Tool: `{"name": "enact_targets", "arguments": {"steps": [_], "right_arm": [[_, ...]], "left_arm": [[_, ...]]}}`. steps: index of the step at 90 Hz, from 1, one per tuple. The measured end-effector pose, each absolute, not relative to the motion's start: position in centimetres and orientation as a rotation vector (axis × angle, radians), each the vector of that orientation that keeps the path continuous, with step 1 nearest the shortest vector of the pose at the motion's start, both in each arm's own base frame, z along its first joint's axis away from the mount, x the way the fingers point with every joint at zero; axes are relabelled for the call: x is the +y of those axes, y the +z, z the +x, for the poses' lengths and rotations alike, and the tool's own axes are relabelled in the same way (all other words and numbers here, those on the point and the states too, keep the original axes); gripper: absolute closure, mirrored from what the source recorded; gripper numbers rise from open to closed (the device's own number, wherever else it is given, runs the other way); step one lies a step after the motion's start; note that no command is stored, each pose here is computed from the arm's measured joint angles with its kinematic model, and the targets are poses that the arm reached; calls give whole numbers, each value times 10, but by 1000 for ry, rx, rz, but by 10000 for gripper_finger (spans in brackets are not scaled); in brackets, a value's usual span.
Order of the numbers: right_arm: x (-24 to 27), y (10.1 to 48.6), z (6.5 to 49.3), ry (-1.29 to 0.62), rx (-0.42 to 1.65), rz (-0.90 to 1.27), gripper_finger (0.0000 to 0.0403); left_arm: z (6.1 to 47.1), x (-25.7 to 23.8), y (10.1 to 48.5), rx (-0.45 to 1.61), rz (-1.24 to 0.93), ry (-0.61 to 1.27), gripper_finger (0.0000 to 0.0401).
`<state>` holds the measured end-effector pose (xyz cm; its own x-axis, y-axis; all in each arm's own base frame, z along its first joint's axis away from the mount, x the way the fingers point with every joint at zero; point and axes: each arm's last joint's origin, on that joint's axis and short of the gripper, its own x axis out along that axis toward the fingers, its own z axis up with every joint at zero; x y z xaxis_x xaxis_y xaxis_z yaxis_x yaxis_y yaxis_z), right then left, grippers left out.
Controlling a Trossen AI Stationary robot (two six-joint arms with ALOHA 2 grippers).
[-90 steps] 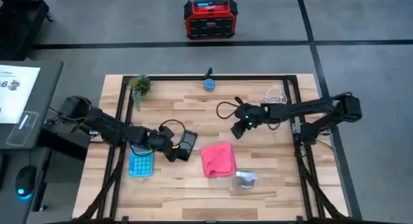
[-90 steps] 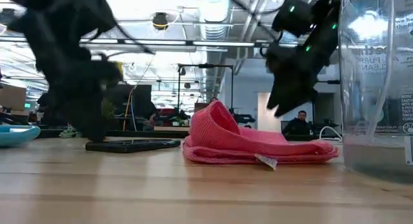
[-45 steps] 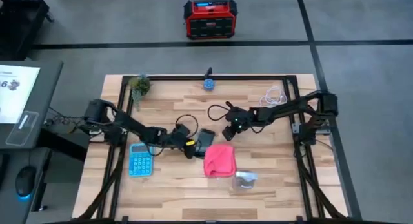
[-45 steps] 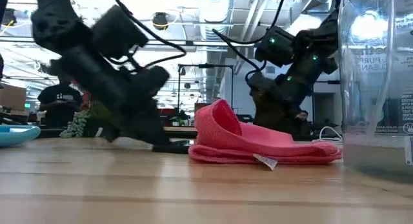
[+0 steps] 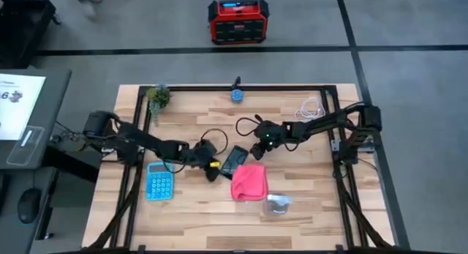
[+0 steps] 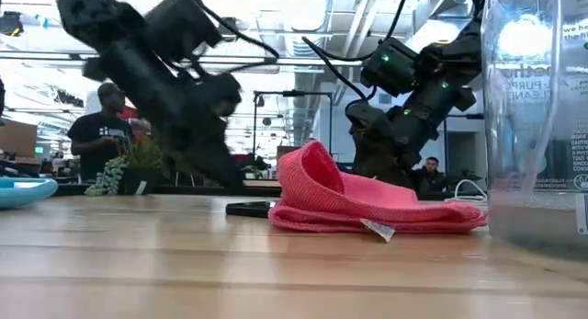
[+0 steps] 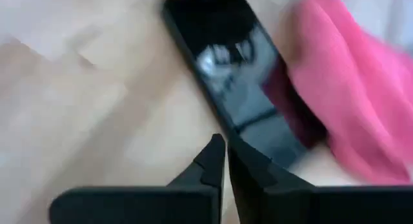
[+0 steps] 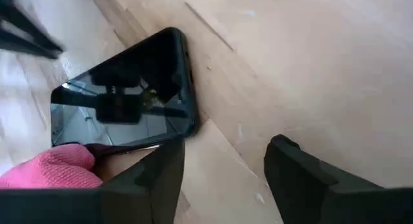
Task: Apply microfiber cloth
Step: Spray the front of the black cellphone using transparent spray bottle
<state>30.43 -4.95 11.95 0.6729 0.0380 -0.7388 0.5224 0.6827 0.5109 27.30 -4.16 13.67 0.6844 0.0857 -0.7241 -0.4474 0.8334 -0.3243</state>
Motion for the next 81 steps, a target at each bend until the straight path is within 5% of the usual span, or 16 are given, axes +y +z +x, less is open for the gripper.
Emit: {"name": "enact_targets", "arguments": {"steps": [25, 81], "right_arm": [[-54, 126, 310, -235, 726, 822, 173], [-65, 93, 321, -169, 708, 891, 175]], "left_arm": [[277, -73, 111, 795, -528, 256, 401], [307, -37, 79, 622, -491, 325, 401]]}}
